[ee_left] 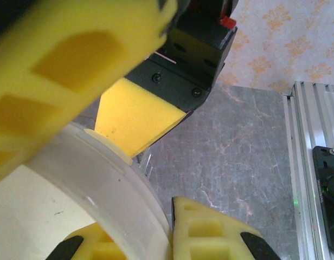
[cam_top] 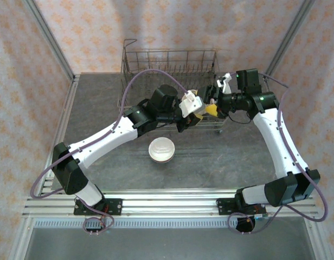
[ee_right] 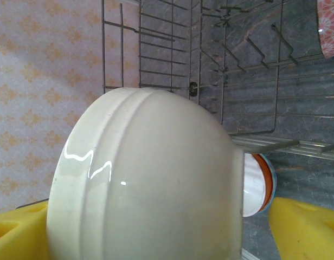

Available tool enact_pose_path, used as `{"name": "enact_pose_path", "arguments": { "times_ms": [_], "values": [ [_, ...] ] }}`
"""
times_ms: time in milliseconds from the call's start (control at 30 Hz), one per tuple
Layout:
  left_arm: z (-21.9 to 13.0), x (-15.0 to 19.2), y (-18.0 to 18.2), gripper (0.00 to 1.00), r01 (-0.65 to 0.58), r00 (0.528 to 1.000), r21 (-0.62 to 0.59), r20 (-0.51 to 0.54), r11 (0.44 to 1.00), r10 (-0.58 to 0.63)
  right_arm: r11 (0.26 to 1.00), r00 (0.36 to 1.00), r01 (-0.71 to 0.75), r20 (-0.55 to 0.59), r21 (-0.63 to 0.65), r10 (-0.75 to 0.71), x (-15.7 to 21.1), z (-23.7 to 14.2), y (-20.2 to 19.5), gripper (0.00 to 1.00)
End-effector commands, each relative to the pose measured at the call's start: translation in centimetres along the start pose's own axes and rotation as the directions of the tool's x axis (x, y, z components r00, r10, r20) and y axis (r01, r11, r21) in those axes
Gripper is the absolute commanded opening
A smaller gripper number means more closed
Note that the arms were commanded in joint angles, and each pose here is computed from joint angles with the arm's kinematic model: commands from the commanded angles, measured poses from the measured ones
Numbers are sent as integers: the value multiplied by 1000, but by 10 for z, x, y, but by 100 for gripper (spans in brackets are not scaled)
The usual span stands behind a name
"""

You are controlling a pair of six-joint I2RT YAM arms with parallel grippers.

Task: Load the bowls into the dish rack

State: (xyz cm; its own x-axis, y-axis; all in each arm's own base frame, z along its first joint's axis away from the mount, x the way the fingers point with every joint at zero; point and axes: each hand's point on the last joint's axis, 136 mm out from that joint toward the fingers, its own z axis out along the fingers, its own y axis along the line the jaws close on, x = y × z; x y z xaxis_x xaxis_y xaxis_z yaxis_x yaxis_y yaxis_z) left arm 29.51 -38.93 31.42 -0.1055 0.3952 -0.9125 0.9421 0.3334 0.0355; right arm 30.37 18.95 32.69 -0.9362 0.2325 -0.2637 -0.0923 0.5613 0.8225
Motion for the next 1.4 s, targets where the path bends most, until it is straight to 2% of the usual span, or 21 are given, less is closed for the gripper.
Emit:
{"name": "enact_pose_path", "arguments": {
  "times_ms": [0, 400, 800, 933, 1167, 1367],
  "values": [
    [-14, -39, 0, 1, -52, 990, -4, 132, 999, 52, 998, 999, 41, -27, -38, -42, 5, -1, 16, 94],
    [-12, -29, -2, 1, -63, 994, 10, 87, 998, 62, 999, 999, 34, -37, -27, -35, 5, 4, 15, 90],
    [-11, -22, 4, 1, -75, 995, -26, 59, 997, 77, 999, 998, 36, -57, 5, -36, 7, 9, 8, 74],
    [-9, -18, 6, 2, -74, 996, -33, 45, 997, 76, 999, 998, 33, -58, 26, -31, 7, 10, 3, 66],
    [-7, -13, 9, 8, -67, 997, -53, 24, 996, 68, 998, 998, 43, -43, 37, -41, 3, 8, 4, 60],
    [-9, -13, 15, 21, -56, 998, -86, 23, 995, 58, 997, 999, 41, -35, 61, -39, 0, 11, -2, 57]
  ]
}}
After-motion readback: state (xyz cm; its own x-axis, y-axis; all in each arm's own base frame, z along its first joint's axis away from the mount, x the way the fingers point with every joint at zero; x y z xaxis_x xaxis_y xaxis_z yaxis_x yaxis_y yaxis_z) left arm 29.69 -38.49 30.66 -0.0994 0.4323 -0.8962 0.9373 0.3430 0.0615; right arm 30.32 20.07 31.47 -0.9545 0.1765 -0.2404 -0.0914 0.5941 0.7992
